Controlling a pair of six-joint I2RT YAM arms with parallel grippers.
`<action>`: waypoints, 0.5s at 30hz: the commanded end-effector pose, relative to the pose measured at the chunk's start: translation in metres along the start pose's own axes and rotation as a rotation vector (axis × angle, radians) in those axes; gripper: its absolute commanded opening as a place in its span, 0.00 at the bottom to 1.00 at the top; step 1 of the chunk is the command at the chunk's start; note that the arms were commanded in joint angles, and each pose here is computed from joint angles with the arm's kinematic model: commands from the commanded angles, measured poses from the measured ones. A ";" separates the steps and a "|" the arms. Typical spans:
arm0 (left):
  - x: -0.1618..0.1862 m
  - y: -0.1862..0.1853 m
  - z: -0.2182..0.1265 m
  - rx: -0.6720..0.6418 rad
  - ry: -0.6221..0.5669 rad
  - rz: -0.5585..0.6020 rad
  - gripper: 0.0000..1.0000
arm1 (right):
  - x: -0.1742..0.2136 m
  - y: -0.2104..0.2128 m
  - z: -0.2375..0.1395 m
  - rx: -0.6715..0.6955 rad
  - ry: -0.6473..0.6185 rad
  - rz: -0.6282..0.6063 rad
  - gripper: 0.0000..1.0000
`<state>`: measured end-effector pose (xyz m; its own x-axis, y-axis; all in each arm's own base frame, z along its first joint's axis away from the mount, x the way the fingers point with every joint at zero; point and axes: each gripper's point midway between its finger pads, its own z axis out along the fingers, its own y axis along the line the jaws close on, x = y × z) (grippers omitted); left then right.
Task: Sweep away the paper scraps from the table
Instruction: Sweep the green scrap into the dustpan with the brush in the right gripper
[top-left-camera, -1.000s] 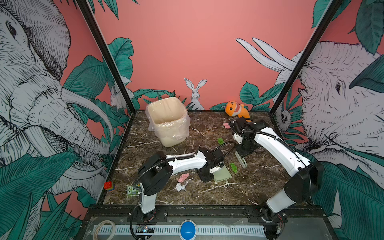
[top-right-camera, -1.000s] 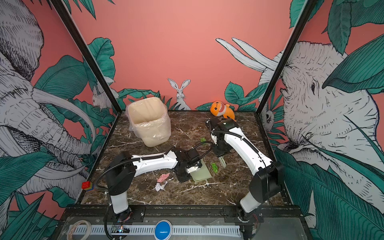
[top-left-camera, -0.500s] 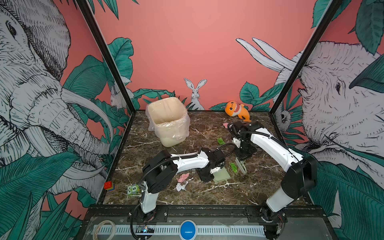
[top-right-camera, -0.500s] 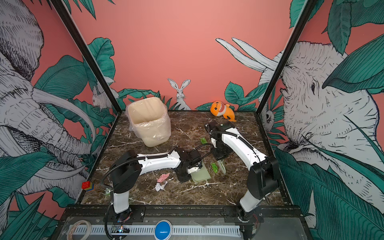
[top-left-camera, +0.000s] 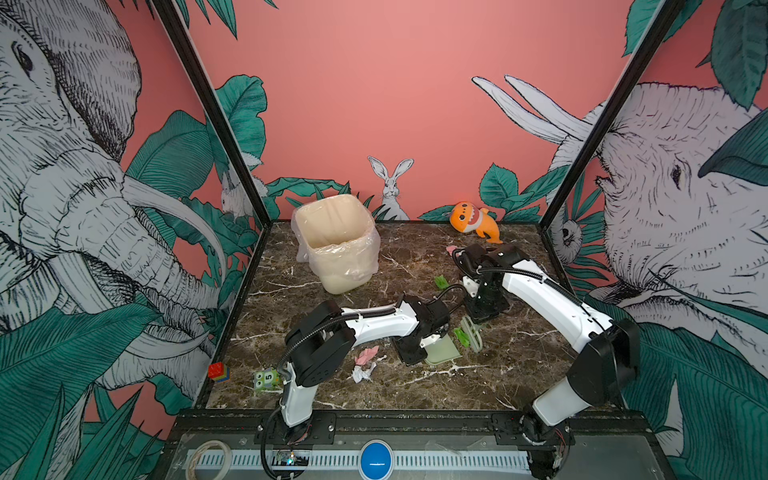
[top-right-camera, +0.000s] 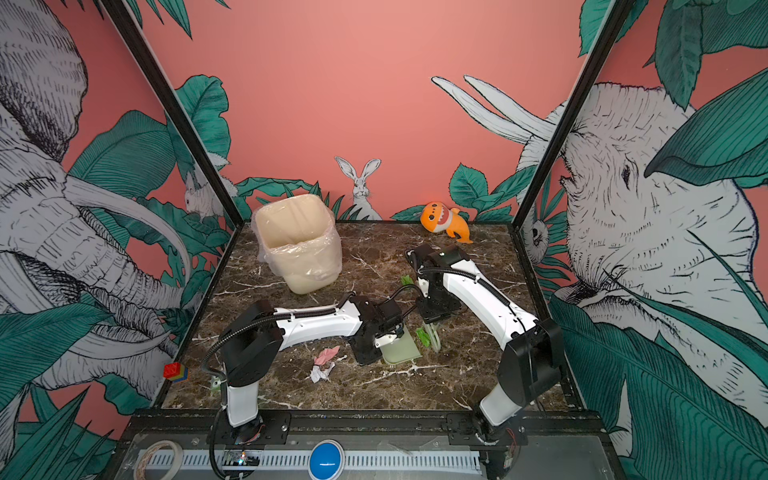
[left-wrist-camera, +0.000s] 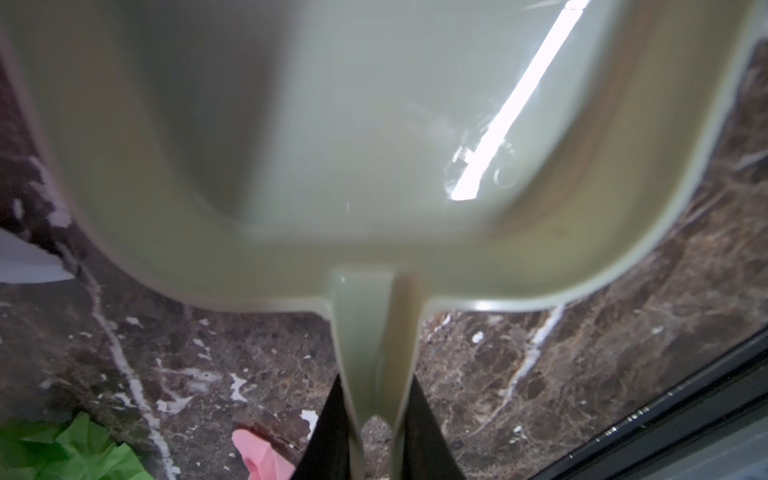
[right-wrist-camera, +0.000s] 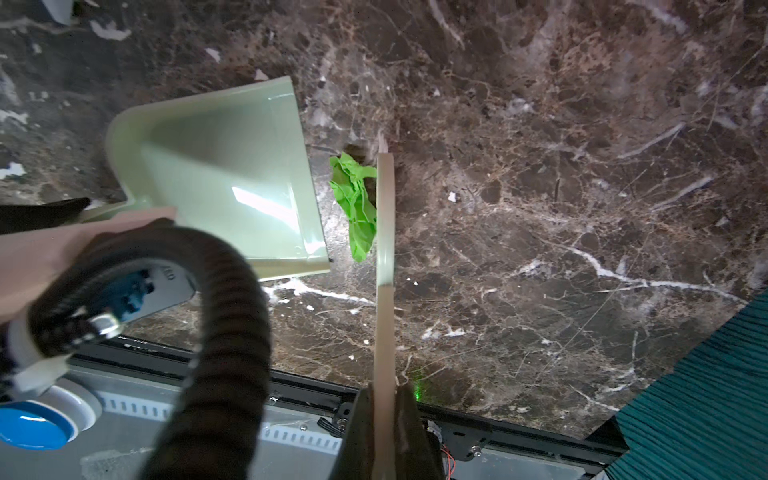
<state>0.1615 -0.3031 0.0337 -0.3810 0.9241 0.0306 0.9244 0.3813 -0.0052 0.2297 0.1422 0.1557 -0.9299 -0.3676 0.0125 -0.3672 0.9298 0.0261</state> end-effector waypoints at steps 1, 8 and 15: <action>-0.013 -0.003 -0.010 -0.006 -0.040 0.013 0.12 | 0.002 0.041 -0.010 -0.150 -0.039 -0.055 0.00; -0.011 -0.003 -0.009 -0.007 -0.036 0.010 0.12 | 0.004 0.069 -0.022 -0.279 -0.100 -0.065 0.00; -0.011 -0.002 -0.008 -0.009 -0.040 0.009 0.12 | 0.014 0.030 -0.023 -0.126 -0.091 -0.040 0.00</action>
<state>0.1612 -0.3025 0.0337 -0.3810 0.9240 0.0332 0.9244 0.3813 -0.0054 0.2117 0.1697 0.1741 -0.9333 -0.3511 -0.0756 -0.3590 0.9187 0.1650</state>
